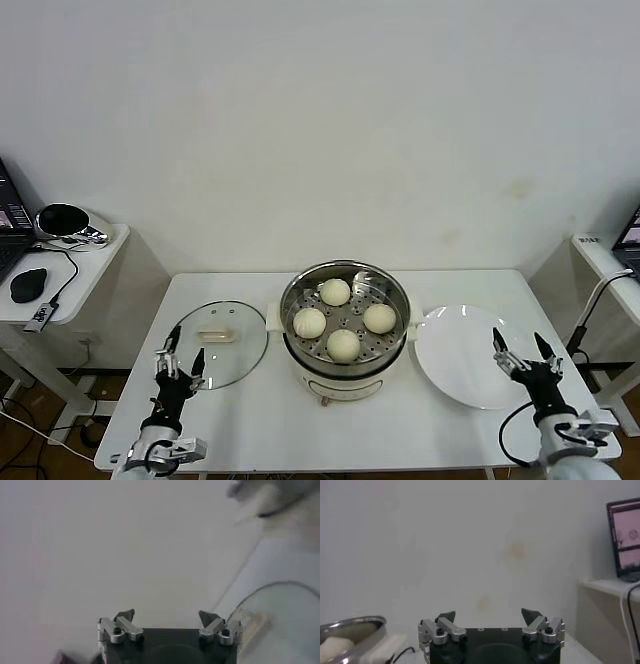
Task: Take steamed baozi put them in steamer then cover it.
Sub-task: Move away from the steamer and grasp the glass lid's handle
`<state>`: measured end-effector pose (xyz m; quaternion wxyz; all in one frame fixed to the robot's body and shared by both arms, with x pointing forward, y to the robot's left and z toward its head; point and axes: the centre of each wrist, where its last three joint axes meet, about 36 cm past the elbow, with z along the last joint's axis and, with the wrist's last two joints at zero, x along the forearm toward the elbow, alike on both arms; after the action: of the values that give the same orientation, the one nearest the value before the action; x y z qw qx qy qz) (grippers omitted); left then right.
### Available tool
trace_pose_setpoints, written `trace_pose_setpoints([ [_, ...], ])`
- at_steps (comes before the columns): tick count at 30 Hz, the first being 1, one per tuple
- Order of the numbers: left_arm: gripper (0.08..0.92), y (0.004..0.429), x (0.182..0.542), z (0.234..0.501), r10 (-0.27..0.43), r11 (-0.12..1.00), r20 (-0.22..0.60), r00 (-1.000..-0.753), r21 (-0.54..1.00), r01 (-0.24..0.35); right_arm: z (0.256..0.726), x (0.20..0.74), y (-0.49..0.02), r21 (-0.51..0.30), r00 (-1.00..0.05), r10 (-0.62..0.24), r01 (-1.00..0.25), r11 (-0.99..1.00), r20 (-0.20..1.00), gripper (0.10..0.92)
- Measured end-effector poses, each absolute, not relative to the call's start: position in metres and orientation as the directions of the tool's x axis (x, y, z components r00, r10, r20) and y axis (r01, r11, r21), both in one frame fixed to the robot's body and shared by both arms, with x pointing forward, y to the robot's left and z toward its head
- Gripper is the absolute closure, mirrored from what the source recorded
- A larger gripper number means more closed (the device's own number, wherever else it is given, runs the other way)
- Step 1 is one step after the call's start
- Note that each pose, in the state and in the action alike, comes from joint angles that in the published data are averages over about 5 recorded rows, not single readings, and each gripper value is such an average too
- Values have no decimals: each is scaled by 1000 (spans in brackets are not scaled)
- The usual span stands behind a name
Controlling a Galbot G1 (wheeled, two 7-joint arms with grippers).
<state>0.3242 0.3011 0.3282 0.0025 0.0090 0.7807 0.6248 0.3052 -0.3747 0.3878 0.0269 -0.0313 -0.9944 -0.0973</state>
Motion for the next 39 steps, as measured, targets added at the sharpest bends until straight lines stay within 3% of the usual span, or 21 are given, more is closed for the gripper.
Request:
trace_pose_setpoints([
  [6, 177, 313, 342, 308, 57, 88, 49, -997, 995, 54, 382, 297, -369, 200, -995, 71, 84, 976, 68, 200],
  [12, 177, 322, 362, 295, 34, 23, 81, -996, 996, 81, 379, 290, -363, 204, -994, 80, 93, 974, 72, 200],
  [26, 177, 322, 400, 278, -54, -6, 103, -993, 995, 104, 366, 282, -354, 203, -992, 97, 113, 973, 85, 200],
  [39, 177, 307, 424, 268, -90, 11, 116, -989, 993, 115, 356, 281, -354, 205, -989, 113, 131, 970, 97, 200],
])
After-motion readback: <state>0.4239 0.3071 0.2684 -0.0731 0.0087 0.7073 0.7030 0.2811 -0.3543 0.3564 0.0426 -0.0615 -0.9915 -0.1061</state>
